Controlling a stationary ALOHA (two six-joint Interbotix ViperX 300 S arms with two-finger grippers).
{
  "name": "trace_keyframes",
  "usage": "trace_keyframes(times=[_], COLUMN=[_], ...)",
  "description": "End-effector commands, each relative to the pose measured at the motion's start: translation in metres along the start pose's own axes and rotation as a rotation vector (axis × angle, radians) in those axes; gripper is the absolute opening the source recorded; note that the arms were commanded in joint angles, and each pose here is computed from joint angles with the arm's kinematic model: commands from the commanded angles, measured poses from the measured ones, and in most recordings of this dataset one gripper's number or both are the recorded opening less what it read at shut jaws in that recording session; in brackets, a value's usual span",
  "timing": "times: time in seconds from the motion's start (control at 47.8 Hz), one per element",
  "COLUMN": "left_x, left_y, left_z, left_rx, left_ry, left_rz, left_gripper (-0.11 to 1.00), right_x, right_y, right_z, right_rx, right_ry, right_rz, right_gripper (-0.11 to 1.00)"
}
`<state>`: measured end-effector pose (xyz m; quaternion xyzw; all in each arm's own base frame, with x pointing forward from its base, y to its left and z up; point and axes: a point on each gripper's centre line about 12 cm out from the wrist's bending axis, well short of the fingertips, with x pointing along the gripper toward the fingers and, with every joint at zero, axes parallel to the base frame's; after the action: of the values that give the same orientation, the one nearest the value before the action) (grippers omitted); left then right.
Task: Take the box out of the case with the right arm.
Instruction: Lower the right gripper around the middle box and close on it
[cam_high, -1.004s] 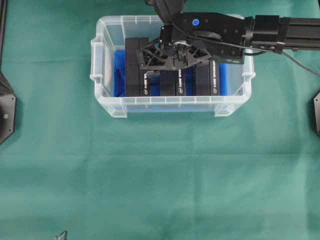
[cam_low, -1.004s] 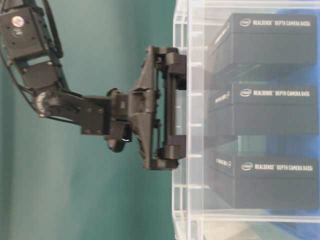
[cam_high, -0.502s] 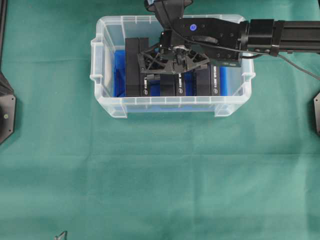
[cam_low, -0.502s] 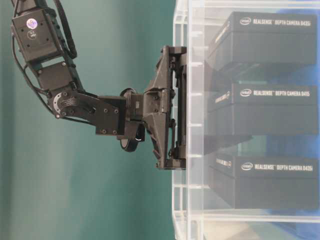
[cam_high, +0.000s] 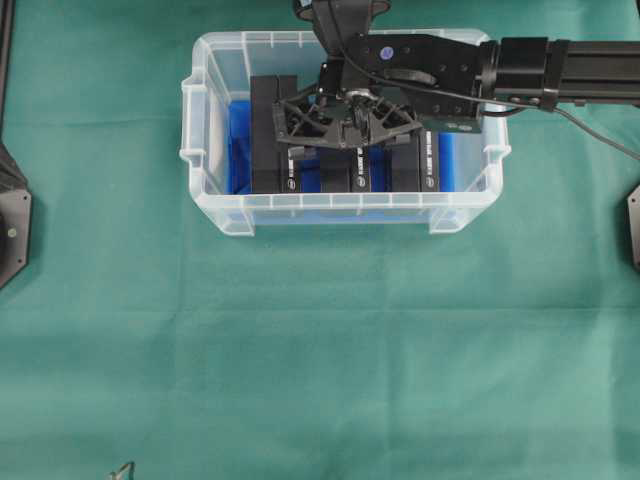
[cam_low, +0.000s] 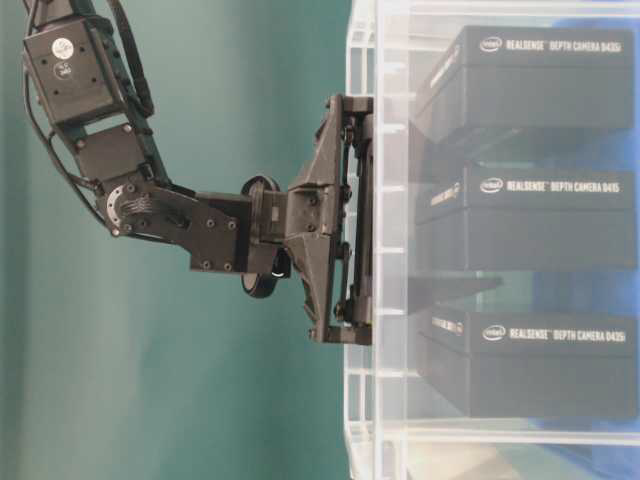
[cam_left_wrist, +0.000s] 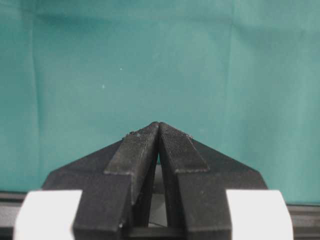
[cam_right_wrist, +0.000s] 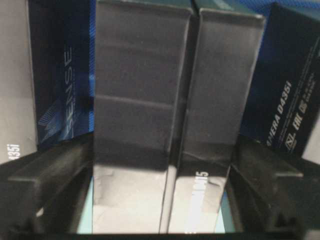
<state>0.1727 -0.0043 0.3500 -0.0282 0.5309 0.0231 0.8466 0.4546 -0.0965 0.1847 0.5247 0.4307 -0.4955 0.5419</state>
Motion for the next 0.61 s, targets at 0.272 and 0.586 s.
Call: trace_keyframes(times=[0.272, 0.586], left_x=[-0.0065, -0.0065], left_y=[-0.0013, -0.0008], left_z=[0.0051, 0.0052], left_rx=[0.007, 0.004], left_ry=[-0.026, -0.026], left_rz=[-0.004, -0.003], left_gripper=[0.02, 0.02], right_x=[-0.0088, -0.0106], right_y=[0.0041, 0.0058], right_z=[0.0008, -0.0003], right_rx=[0.02, 0.017], right_ry=[-0.001, -0.002], right_rz=[0.031, 0.037], right_gripper=[0.65, 0.65])
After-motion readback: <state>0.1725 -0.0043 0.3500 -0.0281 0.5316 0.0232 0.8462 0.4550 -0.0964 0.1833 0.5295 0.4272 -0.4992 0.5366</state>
